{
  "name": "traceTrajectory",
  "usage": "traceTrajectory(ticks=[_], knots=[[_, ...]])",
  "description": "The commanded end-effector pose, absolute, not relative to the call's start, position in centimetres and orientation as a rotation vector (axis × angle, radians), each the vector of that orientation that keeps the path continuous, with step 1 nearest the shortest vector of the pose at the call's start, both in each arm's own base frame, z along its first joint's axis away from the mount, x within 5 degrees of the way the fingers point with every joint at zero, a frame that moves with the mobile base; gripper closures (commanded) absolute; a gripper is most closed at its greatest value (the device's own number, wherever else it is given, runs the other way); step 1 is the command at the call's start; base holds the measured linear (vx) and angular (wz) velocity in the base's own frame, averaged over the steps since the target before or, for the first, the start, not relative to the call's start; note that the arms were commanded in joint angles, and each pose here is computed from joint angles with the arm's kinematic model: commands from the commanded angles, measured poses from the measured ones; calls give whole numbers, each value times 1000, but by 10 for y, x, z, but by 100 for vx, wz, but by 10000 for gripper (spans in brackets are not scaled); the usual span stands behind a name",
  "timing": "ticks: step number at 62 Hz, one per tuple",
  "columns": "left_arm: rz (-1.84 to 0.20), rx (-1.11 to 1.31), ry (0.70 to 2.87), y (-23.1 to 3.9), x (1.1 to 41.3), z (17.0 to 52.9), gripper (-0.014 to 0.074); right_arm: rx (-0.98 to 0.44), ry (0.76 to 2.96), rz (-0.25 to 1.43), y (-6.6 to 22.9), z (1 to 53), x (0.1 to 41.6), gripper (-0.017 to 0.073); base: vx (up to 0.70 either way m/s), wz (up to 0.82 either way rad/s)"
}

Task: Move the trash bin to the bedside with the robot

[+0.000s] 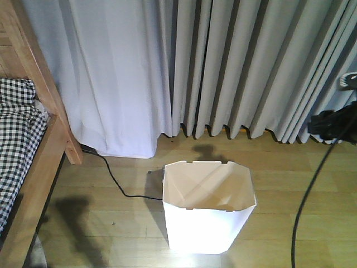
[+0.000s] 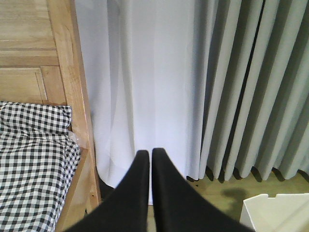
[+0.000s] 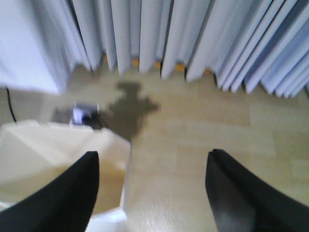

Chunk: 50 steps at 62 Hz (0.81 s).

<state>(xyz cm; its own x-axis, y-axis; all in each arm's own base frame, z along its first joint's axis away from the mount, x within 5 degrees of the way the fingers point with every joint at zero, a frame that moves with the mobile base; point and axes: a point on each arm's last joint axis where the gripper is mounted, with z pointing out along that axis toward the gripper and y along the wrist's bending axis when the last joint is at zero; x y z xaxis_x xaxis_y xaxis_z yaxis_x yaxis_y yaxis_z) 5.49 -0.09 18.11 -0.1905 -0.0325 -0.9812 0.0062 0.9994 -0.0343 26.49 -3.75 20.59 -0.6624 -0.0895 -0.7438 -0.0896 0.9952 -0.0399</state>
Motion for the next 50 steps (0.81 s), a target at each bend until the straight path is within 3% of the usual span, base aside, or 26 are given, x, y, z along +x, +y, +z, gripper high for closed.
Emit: traceTrajectory(ticks=[1, 9, 24, 34, 39, 50], knots=[[-44, -20, 1699, -1, 56, 182, 599, -113, 2153, 10, -31, 245, 245, 102, 0, 0], [-44, -20, 1699, -1, 56, 182, 599, -87, 2025, -15, -25, 271, 213, 102, 0, 0], [-44, -20, 1699, -1, 56, 182, 599, 91, 1798, 11, -18, 299, 165, 102, 0, 0], [-44, -20, 1699, -1, 56, 182, 599, 0, 1650, -42, -2, 312, 135, 102, 0, 0], [-44, -20, 1699, -1, 56, 182, 599, -24, 1585, -100, -3, 310, 116, 102, 0, 0], [-44, -20, 1699, -1, 56, 182, 599, 161, 1556, -44, -12, 276, 87, 102, 0, 0]])
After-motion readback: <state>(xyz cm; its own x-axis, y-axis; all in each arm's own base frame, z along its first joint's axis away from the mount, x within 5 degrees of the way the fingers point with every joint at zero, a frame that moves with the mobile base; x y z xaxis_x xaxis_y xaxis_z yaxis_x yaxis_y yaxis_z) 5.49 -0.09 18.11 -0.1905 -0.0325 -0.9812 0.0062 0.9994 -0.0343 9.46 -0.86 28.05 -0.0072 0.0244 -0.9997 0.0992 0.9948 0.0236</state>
